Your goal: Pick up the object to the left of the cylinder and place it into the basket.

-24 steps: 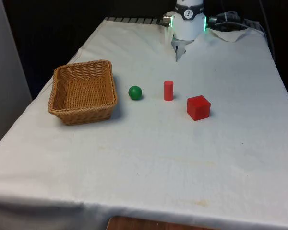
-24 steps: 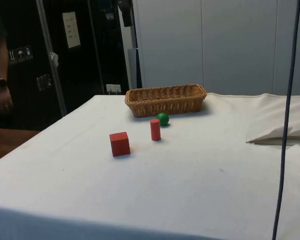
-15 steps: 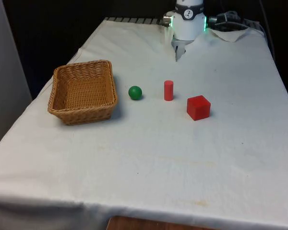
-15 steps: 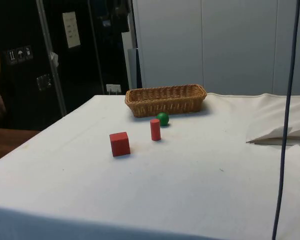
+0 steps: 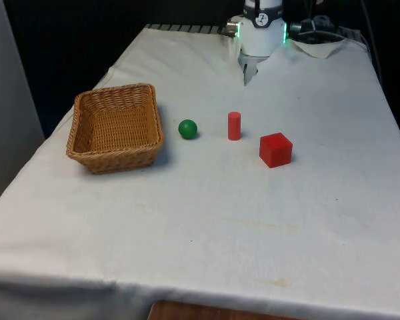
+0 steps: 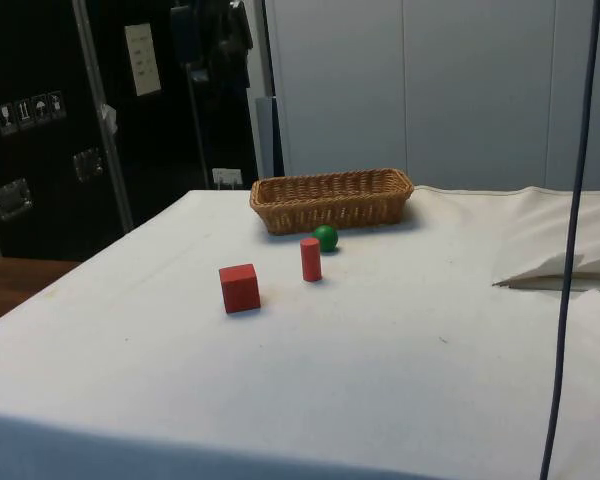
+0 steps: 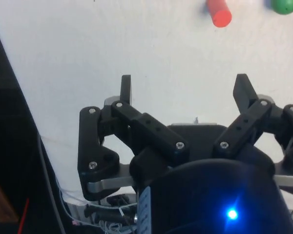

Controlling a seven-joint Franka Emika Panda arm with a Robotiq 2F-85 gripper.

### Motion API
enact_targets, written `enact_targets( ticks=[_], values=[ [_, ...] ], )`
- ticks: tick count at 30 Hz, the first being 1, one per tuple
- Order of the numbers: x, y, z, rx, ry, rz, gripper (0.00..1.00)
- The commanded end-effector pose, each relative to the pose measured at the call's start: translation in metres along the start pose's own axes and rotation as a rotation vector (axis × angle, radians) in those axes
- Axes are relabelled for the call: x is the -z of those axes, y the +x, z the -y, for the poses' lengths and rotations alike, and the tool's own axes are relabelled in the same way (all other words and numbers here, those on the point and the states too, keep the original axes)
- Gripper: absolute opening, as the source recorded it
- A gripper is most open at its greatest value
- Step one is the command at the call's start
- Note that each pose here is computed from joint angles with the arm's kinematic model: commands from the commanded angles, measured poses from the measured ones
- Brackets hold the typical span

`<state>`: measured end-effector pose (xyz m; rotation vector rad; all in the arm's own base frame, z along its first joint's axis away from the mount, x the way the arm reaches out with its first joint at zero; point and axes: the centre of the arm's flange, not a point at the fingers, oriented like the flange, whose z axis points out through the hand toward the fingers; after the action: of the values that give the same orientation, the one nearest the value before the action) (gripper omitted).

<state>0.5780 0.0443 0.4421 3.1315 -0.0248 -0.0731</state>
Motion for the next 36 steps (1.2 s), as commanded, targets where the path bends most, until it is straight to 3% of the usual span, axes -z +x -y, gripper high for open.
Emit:
enact_targets(
  ticks=[1, 6, 14, 15, 17, 24, 25, 31, 32, 36],
  values=[
    [-0.002, 0.001, 0.002, -0.011, 0.003, -0.011, 1.0],
    [-0.009, 0.001, 0.007, -0.021, -0.004, -0.006, 1.0],
    [-0.029, 0.003, 0.023, -0.064, -0.006, -0.021, 1.0],
    [-0.027, 0.003, 0.021, -0.055, -0.011, -0.011, 1.0],
    [-0.033, 0.003, 0.025, -0.071, -0.008, -0.022, 1.0],
    [-0.046, 0.004, 0.033, -0.092, -0.02, -0.019, 1.0],
    [-0.052, 0.005, 0.037, -0.107, -0.015, -0.029, 1.0],
    [-0.067, 0.006, 0.046, -0.134, -0.021, -0.035, 1.0],
    [-0.063, 0.006, 0.043, -0.125, -0.027, -0.026, 1.0],
    [-0.077, 0.007, 0.05, -0.152, -0.027, -0.037, 1.0]
  ],
)
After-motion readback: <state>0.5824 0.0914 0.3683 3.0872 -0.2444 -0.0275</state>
